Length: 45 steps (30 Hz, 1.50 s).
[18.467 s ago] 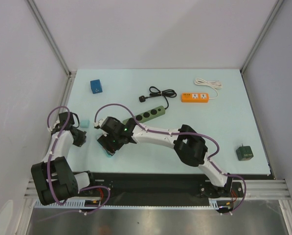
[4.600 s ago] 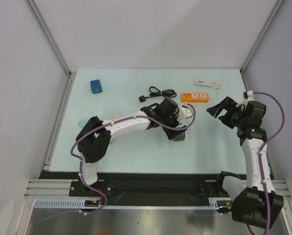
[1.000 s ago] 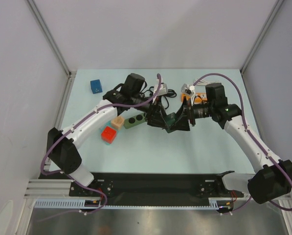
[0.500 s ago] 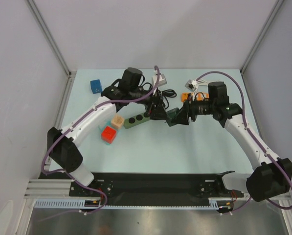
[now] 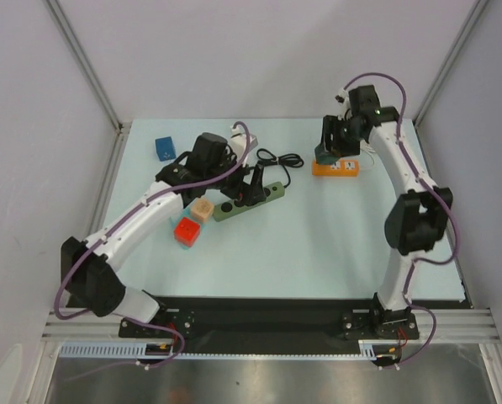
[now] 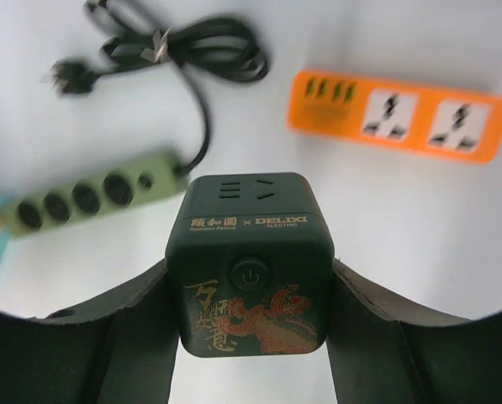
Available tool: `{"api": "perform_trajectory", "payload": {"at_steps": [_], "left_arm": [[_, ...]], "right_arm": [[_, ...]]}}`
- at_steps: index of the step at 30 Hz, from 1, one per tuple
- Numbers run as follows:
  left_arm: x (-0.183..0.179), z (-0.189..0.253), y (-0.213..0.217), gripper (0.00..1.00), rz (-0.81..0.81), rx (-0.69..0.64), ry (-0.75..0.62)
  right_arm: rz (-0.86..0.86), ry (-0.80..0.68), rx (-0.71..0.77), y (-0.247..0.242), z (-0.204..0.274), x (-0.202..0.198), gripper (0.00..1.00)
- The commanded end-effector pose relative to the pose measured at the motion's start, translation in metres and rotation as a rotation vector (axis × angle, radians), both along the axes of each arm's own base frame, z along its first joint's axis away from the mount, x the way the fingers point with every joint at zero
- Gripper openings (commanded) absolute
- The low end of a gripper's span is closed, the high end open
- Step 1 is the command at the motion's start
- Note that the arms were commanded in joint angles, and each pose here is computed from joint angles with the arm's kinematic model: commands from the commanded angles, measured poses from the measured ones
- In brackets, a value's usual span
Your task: Insert the plug
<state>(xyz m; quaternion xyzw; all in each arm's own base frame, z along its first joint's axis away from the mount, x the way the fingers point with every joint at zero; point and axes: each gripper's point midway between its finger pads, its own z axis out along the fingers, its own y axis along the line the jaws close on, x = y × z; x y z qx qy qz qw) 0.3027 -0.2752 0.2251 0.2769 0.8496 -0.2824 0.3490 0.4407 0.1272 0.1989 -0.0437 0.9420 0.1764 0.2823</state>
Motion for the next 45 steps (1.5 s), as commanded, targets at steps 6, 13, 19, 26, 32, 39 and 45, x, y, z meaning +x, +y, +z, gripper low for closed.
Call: {"api": "perform_trajectory", "payload": {"at_steps": [6, 13, 19, 26, 32, 39, 45], "left_arm": [[-0.016, 0.001, 0.022, 1.00, 0.077, 0.023, -0.096], [-0.024, -0.003, 0.016, 1.00, 0.041, -0.004, -0.072], [-0.026, -0.009, 0.011, 1.00, 0.018, -0.010, -0.046], [-0.025, -0.012, 0.011, 1.00, 0.018, -0.001, -0.047], [-0.020, -0.016, 0.016, 1.00, 0.046, 0.023, -0.052], [-0.020, -0.011, 0.017, 1.00, 0.049, 0.019, -0.066], [-0.020, -0.010, 0.016, 1.00, 0.043, 0.015, -0.066]], "right_arm": [[-0.178, 0.075, -0.340, -0.059, -0.017, 0.060, 0.00], [-0.201, 0.114, -0.366, -0.089, -0.043, 0.067, 0.00], [-0.188, 0.139, -0.334, -0.100, -0.059, 0.072, 0.00], [-0.153, 0.174, -0.295, -0.101, -0.077, 0.074, 0.00], [-0.139, 0.184, -0.324, -0.106, -0.084, 0.074, 0.00], [-0.136, 0.207, -0.326, -0.107, -0.100, 0.076, 0.00], [-0.148, 0.211, -0.345, -0.114, -0.108, 0.080, 0.00]]}}
